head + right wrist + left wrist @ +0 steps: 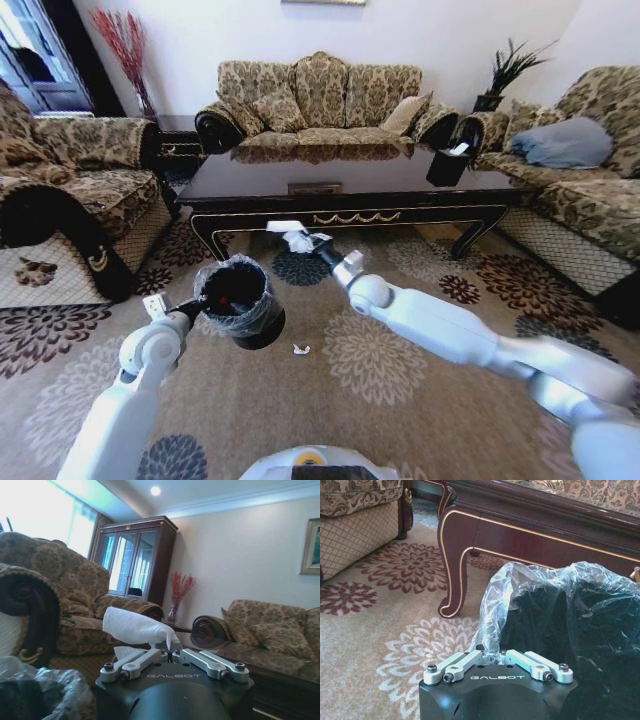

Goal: Move to the front of the table and pick up the trash from the floor, then place it into the trash bin.

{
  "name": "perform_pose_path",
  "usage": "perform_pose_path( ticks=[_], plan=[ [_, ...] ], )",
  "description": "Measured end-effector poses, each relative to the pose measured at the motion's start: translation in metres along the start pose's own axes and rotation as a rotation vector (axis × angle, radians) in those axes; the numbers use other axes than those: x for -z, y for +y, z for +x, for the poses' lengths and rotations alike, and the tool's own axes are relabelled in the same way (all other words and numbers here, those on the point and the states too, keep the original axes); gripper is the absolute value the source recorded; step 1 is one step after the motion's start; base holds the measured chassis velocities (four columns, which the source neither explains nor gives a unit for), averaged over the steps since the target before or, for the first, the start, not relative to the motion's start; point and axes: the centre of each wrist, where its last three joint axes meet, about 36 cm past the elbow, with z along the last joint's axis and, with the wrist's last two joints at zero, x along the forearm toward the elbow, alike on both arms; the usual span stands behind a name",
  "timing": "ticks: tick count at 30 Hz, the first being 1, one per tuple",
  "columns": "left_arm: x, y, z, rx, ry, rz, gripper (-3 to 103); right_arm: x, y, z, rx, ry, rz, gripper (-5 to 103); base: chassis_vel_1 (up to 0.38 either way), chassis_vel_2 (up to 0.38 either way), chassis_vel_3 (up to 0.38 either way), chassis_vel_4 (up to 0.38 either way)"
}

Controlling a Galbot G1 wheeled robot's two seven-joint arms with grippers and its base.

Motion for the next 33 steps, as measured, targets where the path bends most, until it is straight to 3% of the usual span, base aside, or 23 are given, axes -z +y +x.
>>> perform_pose_path(
  ticks=[4, 10, 11, 18, 25, 28, 30, 31, 33],
  plan=[
    [0.003, 0.003, -0.005, 0.008, -0.003, 0.002, 4, -0.006, 0.014, -0.010, 0.029, -0.004, -0.002, 0, 0.000, 0.000, 0.000, 0.000],
    [0.009, 0.005, -0.009, 0.013, -0.012, 0.005, 4, -0.017, 0.066, -0.043, 0.119, -0.046, -0.024, 0, 0.000, 0.000, 0.000, 0.000],
    [0.009, 0.006, -0.009, 0.015, -0.013, 0.008, 4, -0.016, 0.091, -0.058, 0.157, -0.068, -0.043, 0, 0.000, 0.000, 0.000, 0.000],
    [0.010, 0.007, -0.011, 0.019, -0.017, 0.014, 4, -0.020, 0.131, -0.075, 0.216, -0.080, -0.063, 0, 0.000, 0.000, 0.000, 0.000],
    [0.013, 0.010, -0.006, 0.026, -0.029, 0.008, 4, -0.028, 0.144, -0.074, 0.235, -0.064, -0.059, -3, 0.000, 0.000, 0.000, 0.000],
    [0.014, 0.011, -0.002, 0.028, -0.034, 0.004, 4, -0.031, 0.143, -0.072, 0.226, -0.057, -0.050, 13, 0.000, 0.000, 0.000, 0.000],
    [0.014, 0.012, -0.001, 0.028, -0.035, 0.002, 4, -0.031, 0.142, -0.072, 0.223, -0.056, -0.048, 13, 0.000, 0.000, 0.000, 0.000],
    [0.014, 0.012, 0.001, 0.029, -0.035, 0.000, 4, -0.031, 0.141, -0.072, 0.220, -0.057, -0.045, 24, 0.000, 0.000, 0.000, 0.000],
    [0.014, 0.013, 0.002, 0.030, -0.035, -0.002, 4, -0.031, 0.140, -0.073, 0.220, -0.057, -0.043, 24, 0.000, 0.000, 0.000, 0.000]
  ],
)
